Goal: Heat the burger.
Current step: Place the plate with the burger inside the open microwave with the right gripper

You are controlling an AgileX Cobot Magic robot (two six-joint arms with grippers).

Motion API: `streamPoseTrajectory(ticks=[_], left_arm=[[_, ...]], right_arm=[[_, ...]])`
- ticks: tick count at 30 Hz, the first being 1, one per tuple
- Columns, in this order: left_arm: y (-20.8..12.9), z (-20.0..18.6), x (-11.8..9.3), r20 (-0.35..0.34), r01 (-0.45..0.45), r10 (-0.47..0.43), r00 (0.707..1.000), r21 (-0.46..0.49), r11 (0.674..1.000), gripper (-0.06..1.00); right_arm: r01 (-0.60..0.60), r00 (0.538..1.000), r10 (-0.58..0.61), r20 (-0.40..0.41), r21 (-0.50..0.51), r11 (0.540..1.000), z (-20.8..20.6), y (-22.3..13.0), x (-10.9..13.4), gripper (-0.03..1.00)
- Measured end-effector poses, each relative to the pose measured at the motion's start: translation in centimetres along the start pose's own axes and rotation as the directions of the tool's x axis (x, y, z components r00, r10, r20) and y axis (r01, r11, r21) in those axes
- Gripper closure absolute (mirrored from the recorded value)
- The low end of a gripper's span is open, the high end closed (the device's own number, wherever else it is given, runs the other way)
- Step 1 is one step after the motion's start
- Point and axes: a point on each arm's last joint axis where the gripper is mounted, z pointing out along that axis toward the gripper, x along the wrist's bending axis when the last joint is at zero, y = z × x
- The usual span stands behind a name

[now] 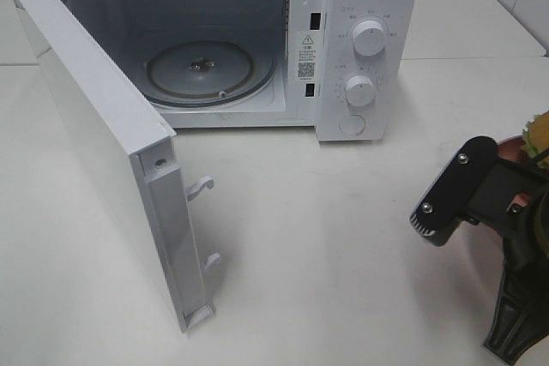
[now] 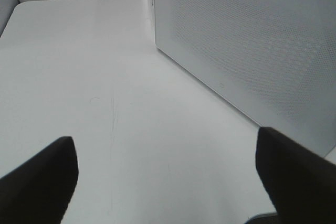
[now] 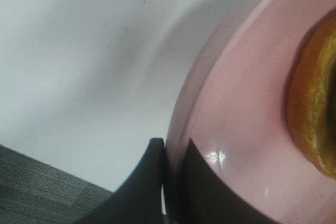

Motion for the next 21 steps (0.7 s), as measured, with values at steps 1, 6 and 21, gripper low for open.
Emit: streamPoseTrajectory(ticks=[1, 6, 21], left_arm=[[0.0, 0.0, 0.0, 0.0, 0.0, 0.0, 1.0, 0.0, 1.0, 0.11], [0.0, 0.0, 0.0, 0.0, 0.0, 0.0, 1.0, 0.0, 1.0, 0.11], [0.0, 0.0, 0.0, 0.0, 0.0, 0.0, 1.0, 0.0, 1.0, 0.11]], right_arm=[[0.019, 1.0, -0.019, 0.001, -0.006, 1.0, -0.1, 0.0, 0.1, 0.94], [0.122, 0.993, -0.121, 0.01, -0.043, 0.992, -0.3, 0.3, 0.4, 0.94], [0.414, 0.909, -0.414, 0.044, -0.197, 0.889, -0.4, 1.7, 0.8, 0.94]])
